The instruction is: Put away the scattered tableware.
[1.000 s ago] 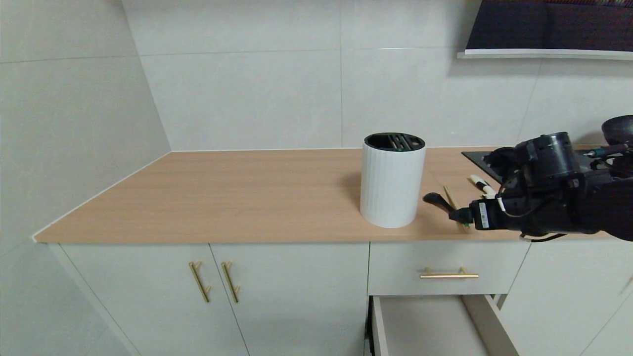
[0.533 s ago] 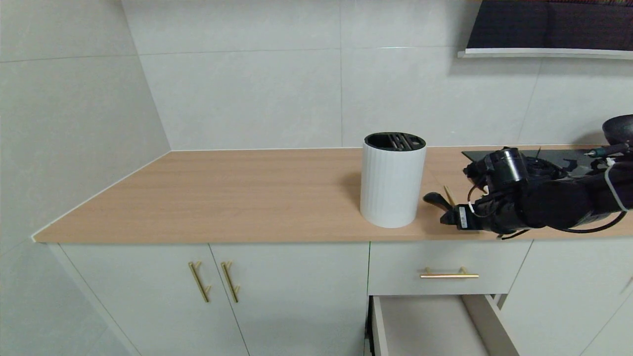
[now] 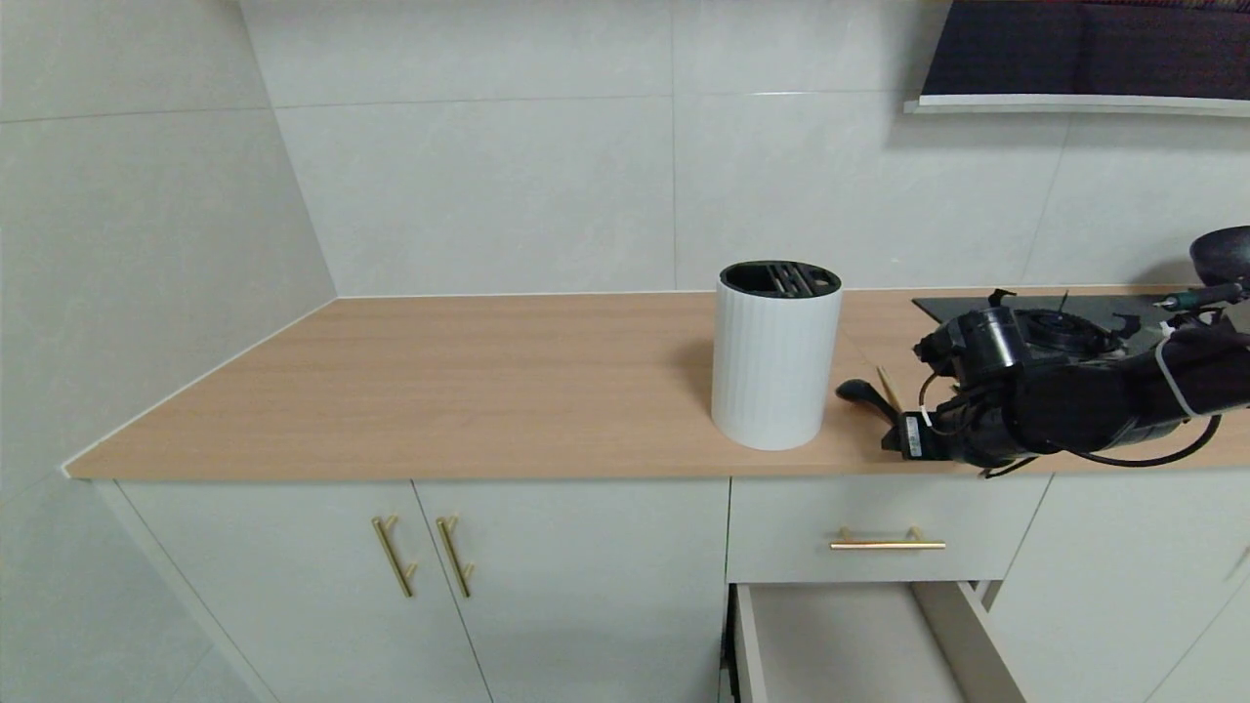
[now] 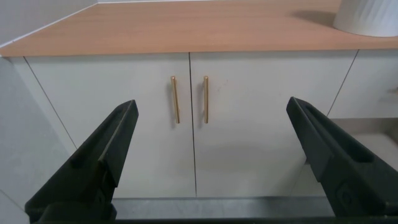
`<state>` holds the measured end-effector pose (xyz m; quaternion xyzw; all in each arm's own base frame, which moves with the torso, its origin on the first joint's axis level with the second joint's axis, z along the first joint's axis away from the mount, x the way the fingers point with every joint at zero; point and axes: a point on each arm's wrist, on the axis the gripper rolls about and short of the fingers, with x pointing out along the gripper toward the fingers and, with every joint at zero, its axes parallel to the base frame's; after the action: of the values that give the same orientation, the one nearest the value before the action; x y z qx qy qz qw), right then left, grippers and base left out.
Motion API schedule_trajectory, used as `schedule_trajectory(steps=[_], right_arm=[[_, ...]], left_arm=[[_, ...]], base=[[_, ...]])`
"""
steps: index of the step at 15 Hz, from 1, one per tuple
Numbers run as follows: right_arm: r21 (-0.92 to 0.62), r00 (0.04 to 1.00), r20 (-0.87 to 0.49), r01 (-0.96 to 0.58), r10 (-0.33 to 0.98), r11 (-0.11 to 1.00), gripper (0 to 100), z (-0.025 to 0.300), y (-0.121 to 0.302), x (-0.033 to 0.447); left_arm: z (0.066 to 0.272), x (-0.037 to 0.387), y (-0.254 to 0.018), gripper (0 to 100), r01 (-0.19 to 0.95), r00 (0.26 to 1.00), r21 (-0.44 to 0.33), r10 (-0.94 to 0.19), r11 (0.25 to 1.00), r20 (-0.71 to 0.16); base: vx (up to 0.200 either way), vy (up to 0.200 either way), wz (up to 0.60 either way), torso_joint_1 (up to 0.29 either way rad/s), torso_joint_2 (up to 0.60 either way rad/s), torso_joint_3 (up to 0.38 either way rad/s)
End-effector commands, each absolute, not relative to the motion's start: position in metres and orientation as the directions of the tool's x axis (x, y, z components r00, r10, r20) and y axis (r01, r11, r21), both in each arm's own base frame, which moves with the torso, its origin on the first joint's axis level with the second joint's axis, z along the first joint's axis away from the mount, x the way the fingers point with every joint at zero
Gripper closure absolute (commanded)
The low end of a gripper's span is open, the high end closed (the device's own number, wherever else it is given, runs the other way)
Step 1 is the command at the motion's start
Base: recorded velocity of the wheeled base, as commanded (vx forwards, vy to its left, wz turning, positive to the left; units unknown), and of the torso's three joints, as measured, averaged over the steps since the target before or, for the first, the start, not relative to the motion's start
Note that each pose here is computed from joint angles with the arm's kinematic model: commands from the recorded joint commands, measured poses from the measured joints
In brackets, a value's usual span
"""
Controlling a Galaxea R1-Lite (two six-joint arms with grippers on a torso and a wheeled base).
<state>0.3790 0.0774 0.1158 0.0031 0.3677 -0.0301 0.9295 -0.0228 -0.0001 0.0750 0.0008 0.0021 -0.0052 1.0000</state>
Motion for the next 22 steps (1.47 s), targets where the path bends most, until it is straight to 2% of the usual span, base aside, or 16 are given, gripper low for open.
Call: schedule_trajectory(steps=[1,5,7,9,13,14,17,22], right_arm=[[-0.016,0.730,-0.681,0.059,-0.054,0.998,100,0.117,0.077,0.379],[-0.006,0.756,-0.652,0.060,-0.050,0.998,100,0.134,0.076,0.371],[0.006,0.782,-0.622,0.059,-0.043,0.998,100,0.153,0.073,0.359],[0.036,0.816,-0.577,0.067,-0.034,0.997,100,0.178,0.068,0.337],[0.085,0.845,-0.534,0.012,0.035,0.996,100,0.206,0.056,0.272],[0.097,0.824,-0.562,-0.014,0.066,0.995,100,0.209,0.054,0.256],[0.222,0.748,-0.596,-0.198,0.293,0.955,100,0.230,0.047,0.203],[0.155,0.676,-0.658,-0.309,0.331,0.938,100,0.222,0.044,0.171]], left_arm=[[0.075,-0.023,0.000,0,0.009,1.000,0.001,-0.009,1.000,-0.005],[0.075,-0.023,0.000,0,0.009,1.000,0.001,-0.009,1.000,-0.005],[0.075,-0.023,0.000,0,0.011,1.000,0.001,-0.011,1.000,-0.005],[0.075,-0.023,0.000,0,0.011,1.000,0.001,-0.011,1.000,-0.005],[0.075,-0.023,0.000,0,0.011,1.000,0.001,-0.011,1.000,-0.005],[0.075,-0.023,0.000,0,0.011,1.000,0.001,-0.011,1.000,-0.005],[0.075,-0.023,0.000,0,0.011,1.000,0.001,-0.011,1.000,-0.005],[0.075,-0.023,0.000,0,0.009,1.000,0.001,-0.009,1.000,-0.005]], base=[[0.000,0.000,0.00,0.000,0.00,0.000],[0.000,0.000,0.00,0.000,0.00,0.000],[0.000,0.000,0.00,0.000,0.00,0.000],[0.000,0.000,0.00,0.000,0.00,0.000],[0.000,0.000,0.00,0.000,0.00,0.000],[0.000,0.000,0.00,0.000,0.00,0.000],[0.000,0.000,0.00,0.000,0.00,0.000],[0.000,0.000,0.00,0.000,0.00,0.000]])
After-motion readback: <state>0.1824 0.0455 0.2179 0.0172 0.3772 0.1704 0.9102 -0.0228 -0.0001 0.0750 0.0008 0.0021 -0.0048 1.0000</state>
